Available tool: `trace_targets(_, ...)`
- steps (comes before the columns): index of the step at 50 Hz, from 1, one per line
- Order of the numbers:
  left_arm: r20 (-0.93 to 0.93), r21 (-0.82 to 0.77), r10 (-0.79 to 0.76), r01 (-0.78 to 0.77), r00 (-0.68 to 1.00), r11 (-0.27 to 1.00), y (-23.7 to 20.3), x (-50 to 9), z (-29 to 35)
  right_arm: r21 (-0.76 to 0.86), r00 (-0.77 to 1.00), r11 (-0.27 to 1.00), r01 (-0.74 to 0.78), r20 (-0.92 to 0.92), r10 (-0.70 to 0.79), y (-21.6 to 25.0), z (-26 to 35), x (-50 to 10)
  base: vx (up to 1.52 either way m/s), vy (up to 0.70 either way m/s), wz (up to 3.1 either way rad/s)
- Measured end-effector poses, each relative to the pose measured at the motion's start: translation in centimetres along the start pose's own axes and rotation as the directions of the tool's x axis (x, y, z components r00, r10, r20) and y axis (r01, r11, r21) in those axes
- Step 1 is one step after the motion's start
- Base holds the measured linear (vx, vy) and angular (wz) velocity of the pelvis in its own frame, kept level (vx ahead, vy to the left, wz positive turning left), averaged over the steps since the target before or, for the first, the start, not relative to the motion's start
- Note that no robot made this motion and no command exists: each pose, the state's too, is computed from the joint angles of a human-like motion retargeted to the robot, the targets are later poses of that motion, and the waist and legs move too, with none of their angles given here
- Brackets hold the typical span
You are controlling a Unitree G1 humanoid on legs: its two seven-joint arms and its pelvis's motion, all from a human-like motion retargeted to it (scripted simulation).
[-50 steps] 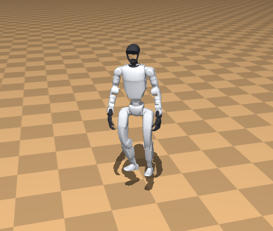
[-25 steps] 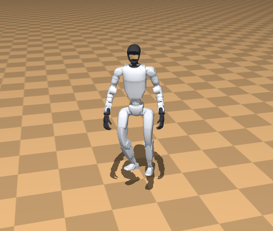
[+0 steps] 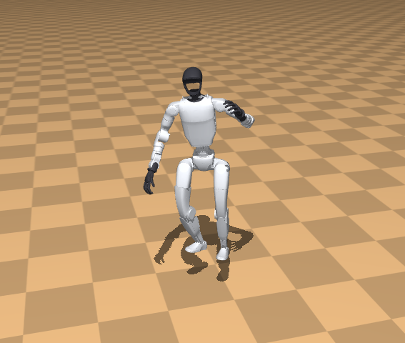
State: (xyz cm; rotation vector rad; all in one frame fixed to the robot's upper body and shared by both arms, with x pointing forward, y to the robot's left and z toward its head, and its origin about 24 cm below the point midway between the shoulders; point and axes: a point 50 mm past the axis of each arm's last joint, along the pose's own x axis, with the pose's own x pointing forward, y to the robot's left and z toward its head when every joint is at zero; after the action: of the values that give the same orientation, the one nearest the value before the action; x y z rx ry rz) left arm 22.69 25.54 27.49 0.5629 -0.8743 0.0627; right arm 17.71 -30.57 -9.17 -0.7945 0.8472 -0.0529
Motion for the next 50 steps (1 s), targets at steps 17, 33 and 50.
trace_targets(17, 0.648, 0.355, -0.303, 0.075, 0.698, 0.932, 0.5, 7.0, 18.5, -0.126, 0.986, 0.986, -0.108, -0.143, 0.09, -1.3, -3.3, -0.3, 0.0, 0.0, 0.0)
trace_targets(33, 0.817, 0.318, -0.293, 0.035, 0.497, 0.947, -1.4, 11.1, 25.5, -0.103, 0.939, 0.982, -0.158, -0.325, 0.117, -1.6, -9.4, -3.0, 0.01, -0.01, -0.01)
trace_targets(50, 0.906, 0.294, -0.291, 0.039, 0.306, 0.955, -4.2, 11.6, 31.7, -0.079, 0.911, 0.961, -0.265, -0.346, 0.223, 3.5, -9.8, -3.9, 0.0, 0.0, 0.0)
